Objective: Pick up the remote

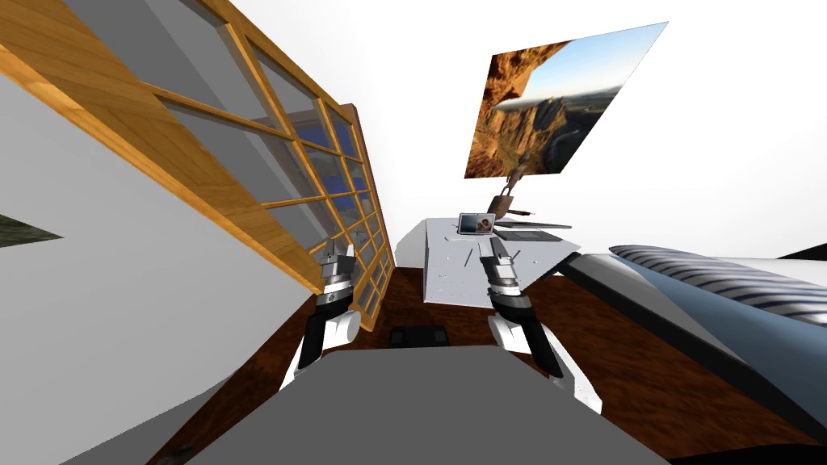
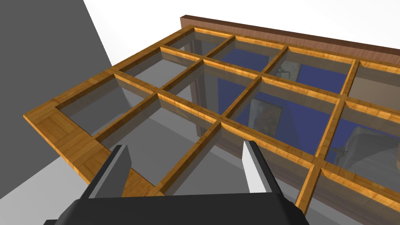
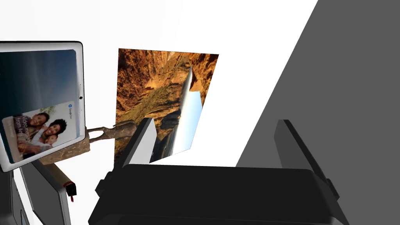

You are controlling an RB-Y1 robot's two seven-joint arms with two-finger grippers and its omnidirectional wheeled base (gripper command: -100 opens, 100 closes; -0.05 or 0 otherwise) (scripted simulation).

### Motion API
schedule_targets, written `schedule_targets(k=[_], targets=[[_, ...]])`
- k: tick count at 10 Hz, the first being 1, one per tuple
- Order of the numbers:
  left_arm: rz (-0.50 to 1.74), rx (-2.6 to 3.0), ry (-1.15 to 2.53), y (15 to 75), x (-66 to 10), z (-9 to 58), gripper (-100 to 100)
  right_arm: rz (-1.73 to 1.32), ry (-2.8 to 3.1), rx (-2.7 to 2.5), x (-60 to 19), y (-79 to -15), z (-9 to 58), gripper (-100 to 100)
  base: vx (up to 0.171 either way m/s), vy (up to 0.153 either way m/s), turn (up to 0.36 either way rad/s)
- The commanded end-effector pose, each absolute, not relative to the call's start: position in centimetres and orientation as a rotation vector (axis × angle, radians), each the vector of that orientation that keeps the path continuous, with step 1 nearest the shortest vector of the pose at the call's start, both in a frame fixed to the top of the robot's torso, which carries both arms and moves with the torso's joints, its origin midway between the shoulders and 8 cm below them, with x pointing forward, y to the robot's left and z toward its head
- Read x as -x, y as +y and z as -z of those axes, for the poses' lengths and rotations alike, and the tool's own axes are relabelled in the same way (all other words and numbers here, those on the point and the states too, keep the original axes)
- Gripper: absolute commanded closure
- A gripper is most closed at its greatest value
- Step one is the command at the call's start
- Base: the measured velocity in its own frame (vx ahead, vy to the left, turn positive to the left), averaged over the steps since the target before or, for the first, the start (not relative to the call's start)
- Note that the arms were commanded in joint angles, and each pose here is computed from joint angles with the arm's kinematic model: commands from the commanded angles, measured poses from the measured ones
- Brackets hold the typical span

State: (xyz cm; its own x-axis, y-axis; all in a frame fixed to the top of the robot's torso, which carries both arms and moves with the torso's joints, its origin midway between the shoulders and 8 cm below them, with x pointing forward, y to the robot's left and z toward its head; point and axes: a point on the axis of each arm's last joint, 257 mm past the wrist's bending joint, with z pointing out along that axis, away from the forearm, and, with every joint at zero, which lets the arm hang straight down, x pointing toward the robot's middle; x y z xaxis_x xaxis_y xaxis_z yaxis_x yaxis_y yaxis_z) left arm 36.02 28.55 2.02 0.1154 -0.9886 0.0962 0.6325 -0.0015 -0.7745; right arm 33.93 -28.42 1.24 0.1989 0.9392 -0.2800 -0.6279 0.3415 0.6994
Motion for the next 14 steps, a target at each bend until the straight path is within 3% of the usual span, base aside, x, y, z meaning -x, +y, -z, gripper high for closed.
schedule_targets(k=[1,14], targets=[[1.391,0.794,0.575,28.6,-36.0,-2.0,0,-1.124,0.807,-0.445,-34.3,-28.7,-1.0,-100,-0.076,0.029,0.061],[1.391,0.794,0.575,28.6,-36.0,-2.0,0,-0.917,1.081,-0.101,-36.6,-29.9,0.5,-100,-0.051,0.018,0.033]])
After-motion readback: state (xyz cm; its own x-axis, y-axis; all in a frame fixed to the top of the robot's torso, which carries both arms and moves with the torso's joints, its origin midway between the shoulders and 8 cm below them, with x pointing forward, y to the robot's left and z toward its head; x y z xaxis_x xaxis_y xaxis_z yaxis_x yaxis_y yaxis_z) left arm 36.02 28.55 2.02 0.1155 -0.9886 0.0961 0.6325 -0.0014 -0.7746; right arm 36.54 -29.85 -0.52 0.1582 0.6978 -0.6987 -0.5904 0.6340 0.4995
